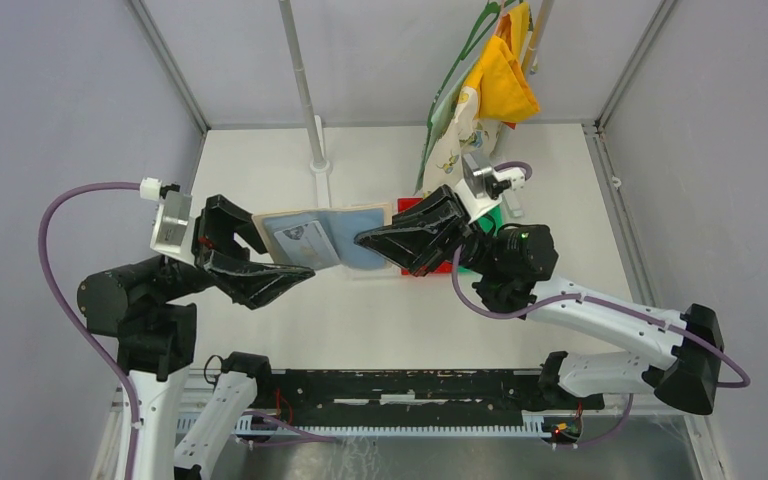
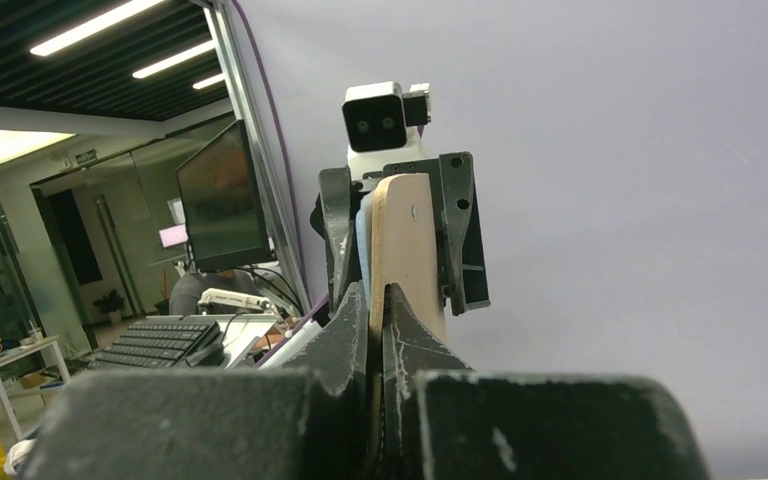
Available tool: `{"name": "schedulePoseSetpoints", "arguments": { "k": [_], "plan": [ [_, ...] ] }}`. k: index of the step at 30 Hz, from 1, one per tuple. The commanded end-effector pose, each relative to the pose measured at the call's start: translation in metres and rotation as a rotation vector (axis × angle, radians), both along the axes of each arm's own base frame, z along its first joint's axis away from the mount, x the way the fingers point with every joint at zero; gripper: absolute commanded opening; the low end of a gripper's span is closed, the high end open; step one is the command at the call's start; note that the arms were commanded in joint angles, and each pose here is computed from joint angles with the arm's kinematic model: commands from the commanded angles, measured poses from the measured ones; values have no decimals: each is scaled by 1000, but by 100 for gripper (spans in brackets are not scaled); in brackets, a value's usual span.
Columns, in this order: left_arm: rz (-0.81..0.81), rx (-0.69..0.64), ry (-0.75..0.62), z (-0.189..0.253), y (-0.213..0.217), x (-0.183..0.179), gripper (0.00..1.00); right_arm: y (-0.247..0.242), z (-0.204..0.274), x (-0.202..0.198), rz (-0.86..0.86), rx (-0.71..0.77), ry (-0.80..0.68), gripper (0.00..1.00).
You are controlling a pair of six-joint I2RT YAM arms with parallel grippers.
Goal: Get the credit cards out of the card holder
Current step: Remove the credit card from the card holder.
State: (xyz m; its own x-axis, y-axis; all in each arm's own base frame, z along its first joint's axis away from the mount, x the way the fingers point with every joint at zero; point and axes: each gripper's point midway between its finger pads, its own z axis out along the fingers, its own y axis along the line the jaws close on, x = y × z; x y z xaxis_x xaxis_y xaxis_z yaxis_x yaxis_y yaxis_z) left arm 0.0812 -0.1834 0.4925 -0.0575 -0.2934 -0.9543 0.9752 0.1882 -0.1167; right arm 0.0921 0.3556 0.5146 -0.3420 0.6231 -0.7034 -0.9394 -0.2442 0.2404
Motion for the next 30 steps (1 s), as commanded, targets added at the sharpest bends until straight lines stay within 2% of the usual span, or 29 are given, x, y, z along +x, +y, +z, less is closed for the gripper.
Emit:
{"name": "schedulePoseSetpoints", "arguments": {
  "k": [1, 8, 16, 23, 30],
  "plan": [
    [-48, -4, 29, -1, -2, -7, 62, -22, 46, -12, 4, 168, -38, 0],
    [-61, 4, 46, -3, -3, -4, 55, -15, 49, -15, 34, 195, -13, 0],
    [-63, 21, 58, 0, -4, -2, 35, -18, 34, -5, -35, 170, 23, 0],
    [-48, 38, 68, 5, -4, 2, 33, -24, 14, 6, -120, 120, 69, 0],
    [-58, 36, 111, 5, -5, 8, 29, -24, 8, 3, -92, 107, 85, 1]
  ]
}}
